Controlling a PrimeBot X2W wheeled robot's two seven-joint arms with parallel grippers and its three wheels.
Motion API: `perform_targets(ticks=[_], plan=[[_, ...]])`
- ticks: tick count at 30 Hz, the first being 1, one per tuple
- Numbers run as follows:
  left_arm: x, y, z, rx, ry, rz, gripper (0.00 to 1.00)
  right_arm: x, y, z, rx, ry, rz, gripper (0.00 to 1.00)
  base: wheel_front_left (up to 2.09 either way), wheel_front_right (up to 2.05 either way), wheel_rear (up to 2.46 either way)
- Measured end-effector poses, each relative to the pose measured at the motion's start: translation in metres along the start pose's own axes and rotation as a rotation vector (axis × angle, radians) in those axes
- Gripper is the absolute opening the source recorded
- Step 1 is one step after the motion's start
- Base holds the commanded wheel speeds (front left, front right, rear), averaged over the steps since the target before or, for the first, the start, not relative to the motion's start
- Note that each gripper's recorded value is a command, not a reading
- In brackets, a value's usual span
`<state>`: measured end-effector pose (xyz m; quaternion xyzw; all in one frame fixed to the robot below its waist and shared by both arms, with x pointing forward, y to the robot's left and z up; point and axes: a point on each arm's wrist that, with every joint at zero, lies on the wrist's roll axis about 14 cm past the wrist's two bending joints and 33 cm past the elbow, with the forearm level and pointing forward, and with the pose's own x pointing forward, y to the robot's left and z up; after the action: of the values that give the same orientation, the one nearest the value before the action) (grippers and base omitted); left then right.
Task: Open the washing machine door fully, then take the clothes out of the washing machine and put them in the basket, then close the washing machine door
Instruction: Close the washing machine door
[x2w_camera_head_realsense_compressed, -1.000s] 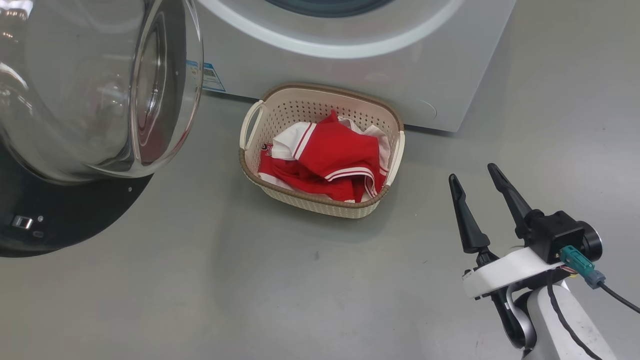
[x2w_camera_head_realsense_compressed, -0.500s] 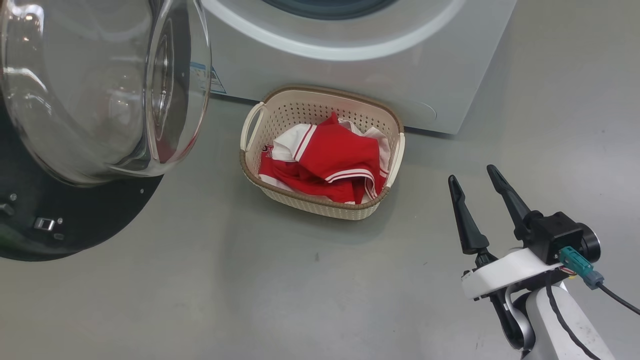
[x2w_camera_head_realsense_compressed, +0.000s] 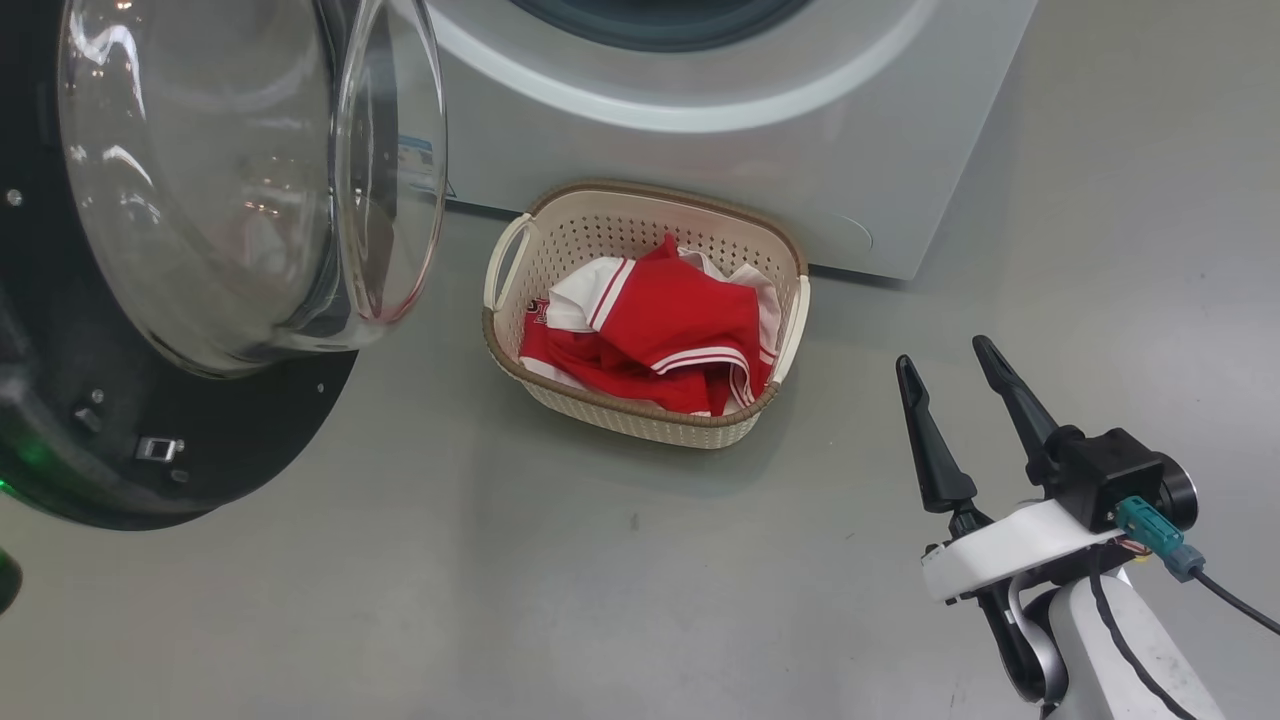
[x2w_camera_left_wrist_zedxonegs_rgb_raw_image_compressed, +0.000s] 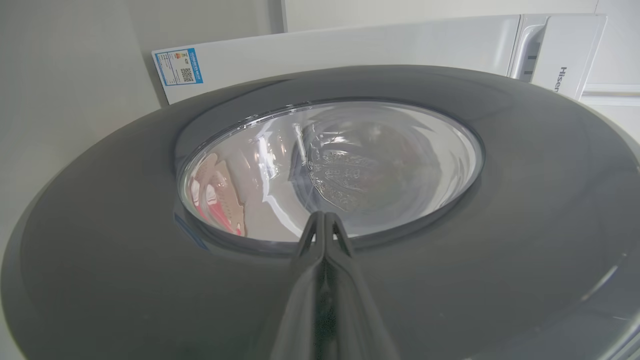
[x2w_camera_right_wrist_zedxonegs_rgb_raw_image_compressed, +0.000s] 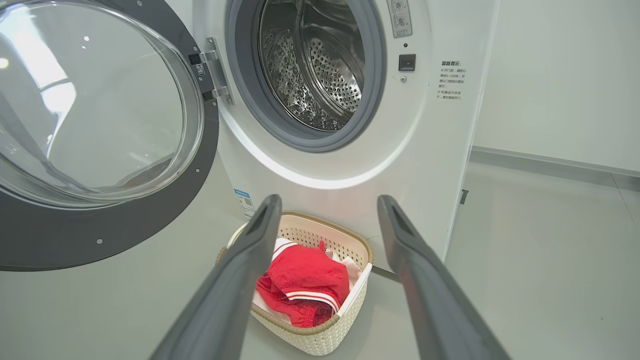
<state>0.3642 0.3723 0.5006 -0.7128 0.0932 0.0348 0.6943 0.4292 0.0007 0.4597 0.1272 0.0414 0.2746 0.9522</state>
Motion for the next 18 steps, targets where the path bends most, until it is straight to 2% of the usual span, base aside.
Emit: perform_targets(ticks=[12, 18], plan=[[0.004, -0.005, -0.03, 0.052, 0.086, -0.023, 0.0, -0.001, 0.003, 0.001, -0.004, 0.001, 0.005, 1.0, 0.0, 0.0, 0.0], [-0.001, -0.011, -0.023, 0.064, 0.026, -0.048, 0.0, -0.002, 0.005, 0.001, -0.004, 0.002, 0.008, 1.0, 0.0, 0.0, 0.0]])
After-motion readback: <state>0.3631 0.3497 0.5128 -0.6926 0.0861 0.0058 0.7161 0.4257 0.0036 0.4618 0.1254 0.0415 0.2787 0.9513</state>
